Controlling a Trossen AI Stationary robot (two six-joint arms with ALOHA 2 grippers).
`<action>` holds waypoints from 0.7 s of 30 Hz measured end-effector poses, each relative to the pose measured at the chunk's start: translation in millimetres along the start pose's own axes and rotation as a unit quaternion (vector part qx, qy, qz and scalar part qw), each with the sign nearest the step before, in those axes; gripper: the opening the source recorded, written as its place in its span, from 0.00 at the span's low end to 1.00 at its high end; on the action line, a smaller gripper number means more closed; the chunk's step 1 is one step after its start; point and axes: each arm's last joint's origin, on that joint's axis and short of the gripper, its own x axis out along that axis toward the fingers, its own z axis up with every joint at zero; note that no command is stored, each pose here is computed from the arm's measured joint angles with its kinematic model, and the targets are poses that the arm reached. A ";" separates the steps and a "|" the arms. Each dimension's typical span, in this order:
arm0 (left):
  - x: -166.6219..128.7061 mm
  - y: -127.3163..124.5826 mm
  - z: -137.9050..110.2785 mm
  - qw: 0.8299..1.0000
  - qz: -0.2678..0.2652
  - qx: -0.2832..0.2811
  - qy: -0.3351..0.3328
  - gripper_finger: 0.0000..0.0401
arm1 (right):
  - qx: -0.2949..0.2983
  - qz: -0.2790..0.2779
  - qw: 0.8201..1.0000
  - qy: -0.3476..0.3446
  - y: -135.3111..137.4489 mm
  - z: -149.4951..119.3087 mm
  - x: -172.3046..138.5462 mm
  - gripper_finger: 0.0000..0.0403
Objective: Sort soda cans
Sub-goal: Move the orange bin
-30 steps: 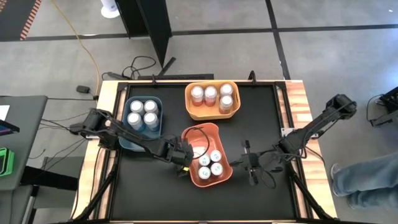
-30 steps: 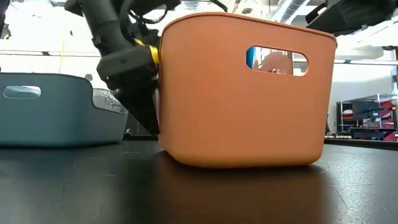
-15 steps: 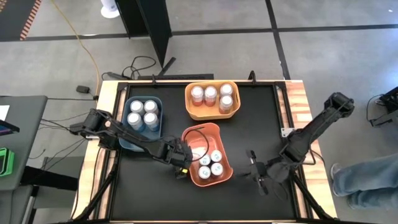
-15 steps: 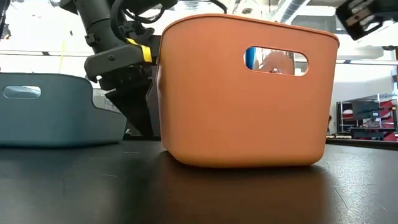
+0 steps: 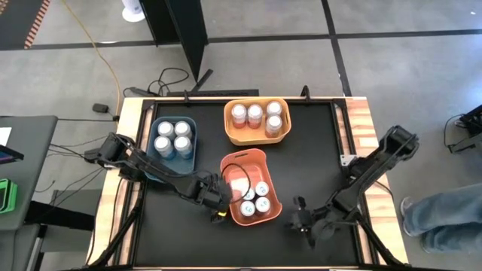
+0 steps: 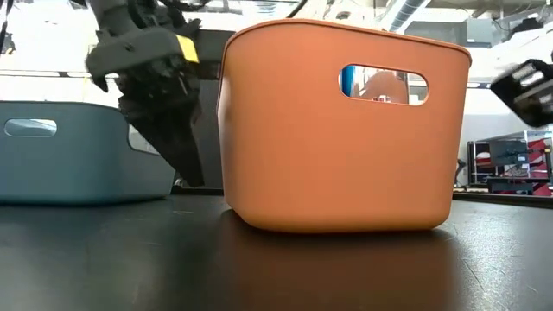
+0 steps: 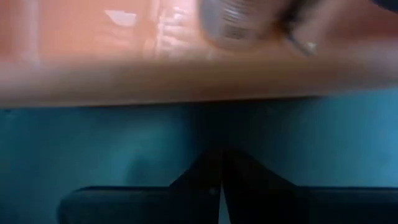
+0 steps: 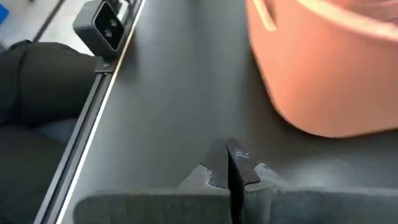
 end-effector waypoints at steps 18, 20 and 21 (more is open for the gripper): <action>-19.5 -54.6 -9.9 0.991 -0.053 -0.006 -0.120 0.00 | -0.029 -0.121 0.989 -0.076 13.4 -3.2 70.7 0.01; -19.6 -54.5 -9.2 0.991 -0.047 -0.008 -0.127 0.00 | -0.024 -0.134 0.987 -0.083 10.6 0.2 72.5 0.01; -19.7 -54.4 -8.9 0.990 -0.044 -0.009 -0.130 0.00 | -0.022 -0.142 0.986 -0.087 9.3 1.0 72.7 0.01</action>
